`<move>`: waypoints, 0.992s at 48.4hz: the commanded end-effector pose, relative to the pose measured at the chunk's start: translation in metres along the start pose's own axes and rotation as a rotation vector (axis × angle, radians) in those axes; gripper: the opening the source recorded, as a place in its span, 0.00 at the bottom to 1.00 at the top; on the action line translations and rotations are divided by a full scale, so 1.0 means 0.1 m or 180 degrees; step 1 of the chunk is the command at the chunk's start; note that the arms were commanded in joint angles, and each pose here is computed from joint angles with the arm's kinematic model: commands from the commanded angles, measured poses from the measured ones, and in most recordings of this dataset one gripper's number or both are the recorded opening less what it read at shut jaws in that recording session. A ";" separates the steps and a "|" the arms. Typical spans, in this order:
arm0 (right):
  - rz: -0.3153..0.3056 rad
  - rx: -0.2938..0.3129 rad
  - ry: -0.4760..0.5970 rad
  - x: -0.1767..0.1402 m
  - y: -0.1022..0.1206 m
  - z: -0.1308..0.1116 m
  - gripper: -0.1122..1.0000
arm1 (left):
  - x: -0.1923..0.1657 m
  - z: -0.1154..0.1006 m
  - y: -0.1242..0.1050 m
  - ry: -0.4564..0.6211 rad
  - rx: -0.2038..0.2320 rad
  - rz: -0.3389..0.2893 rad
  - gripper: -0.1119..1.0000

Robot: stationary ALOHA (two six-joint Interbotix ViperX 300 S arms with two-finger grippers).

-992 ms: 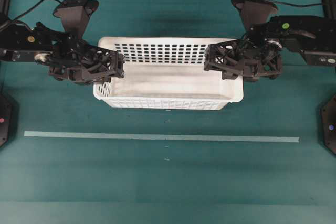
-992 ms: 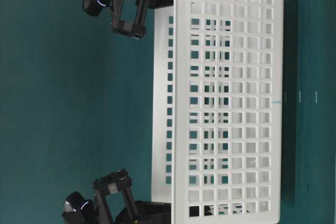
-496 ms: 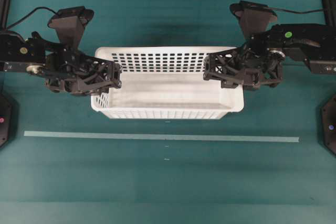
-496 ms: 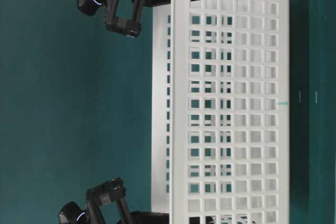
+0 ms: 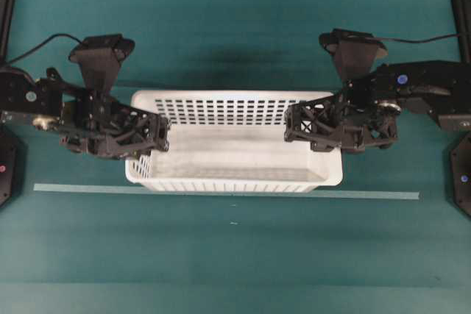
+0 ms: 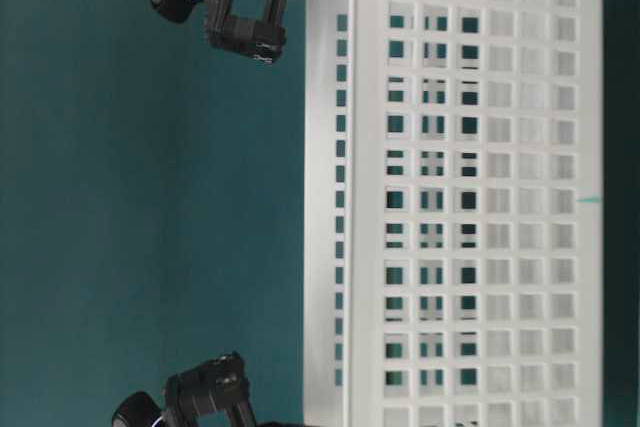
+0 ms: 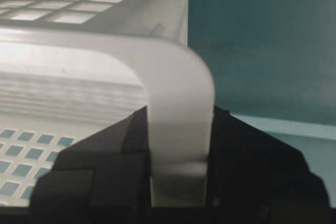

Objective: Lift the white basket with both hands.
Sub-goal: 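Lift the basket with both grippers and pull it toward the front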

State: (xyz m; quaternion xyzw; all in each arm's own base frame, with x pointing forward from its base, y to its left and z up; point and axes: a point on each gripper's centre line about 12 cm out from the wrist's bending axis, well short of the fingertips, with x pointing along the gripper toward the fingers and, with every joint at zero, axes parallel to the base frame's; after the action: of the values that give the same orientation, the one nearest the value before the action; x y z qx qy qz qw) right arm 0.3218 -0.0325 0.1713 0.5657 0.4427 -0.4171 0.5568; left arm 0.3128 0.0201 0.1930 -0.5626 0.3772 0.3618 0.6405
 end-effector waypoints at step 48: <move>-0.0029 -0.0158 0.0091 0.15 0.05 -0.55 0.25 | 0.12 -0.45 -0.06 0.0186 0.0126 0.0031 0.09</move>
State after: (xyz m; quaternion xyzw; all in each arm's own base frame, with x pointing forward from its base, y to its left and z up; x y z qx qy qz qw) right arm 0.3257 0.0172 0.1591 0.5616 0.4607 -0.4127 0.5495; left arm 0.3171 -0.0234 0.1754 -0.5611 0.4105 0.3513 0.6271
